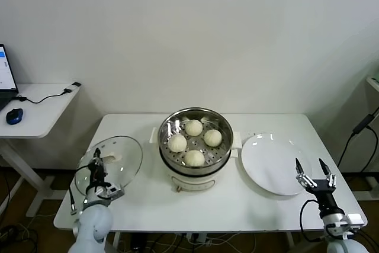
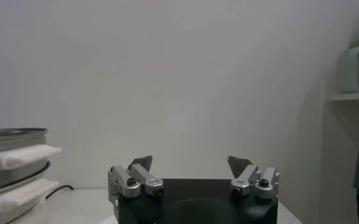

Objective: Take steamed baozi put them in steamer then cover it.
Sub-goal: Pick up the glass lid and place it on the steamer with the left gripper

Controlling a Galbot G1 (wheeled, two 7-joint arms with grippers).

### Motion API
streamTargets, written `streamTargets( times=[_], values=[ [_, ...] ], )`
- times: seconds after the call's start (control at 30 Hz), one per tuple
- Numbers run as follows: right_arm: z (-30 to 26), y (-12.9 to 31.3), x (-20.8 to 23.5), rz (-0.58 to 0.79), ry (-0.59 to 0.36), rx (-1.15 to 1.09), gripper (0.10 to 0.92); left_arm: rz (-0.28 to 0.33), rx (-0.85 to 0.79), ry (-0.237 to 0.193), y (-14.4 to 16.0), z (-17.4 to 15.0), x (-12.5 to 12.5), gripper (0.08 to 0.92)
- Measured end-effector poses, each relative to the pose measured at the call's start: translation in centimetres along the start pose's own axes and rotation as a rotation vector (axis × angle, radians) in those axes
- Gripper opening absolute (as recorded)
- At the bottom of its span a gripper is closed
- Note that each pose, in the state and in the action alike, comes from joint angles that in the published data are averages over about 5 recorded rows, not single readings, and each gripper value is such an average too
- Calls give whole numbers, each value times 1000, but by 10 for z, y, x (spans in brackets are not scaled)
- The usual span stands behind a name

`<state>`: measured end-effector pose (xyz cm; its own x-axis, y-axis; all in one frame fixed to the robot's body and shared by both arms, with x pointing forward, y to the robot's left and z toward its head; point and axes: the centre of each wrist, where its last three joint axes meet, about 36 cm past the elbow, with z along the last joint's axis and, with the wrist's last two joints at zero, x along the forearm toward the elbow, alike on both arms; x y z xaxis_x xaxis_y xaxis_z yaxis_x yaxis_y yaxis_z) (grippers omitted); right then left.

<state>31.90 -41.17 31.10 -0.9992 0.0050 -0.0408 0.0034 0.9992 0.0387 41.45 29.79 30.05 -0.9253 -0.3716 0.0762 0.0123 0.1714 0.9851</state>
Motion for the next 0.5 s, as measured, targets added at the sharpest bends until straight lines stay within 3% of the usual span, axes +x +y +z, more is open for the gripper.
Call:
streamTargets(
  times=[0.33,0.5],
  values=[
    [-2,8,-2,-7,-13,-6,823,-51,-2,90,73,-40,20,165],
    [-2,11,-4,-10,-16,-4,823,-59,31,104,106,-72,34,165]
  ],
)
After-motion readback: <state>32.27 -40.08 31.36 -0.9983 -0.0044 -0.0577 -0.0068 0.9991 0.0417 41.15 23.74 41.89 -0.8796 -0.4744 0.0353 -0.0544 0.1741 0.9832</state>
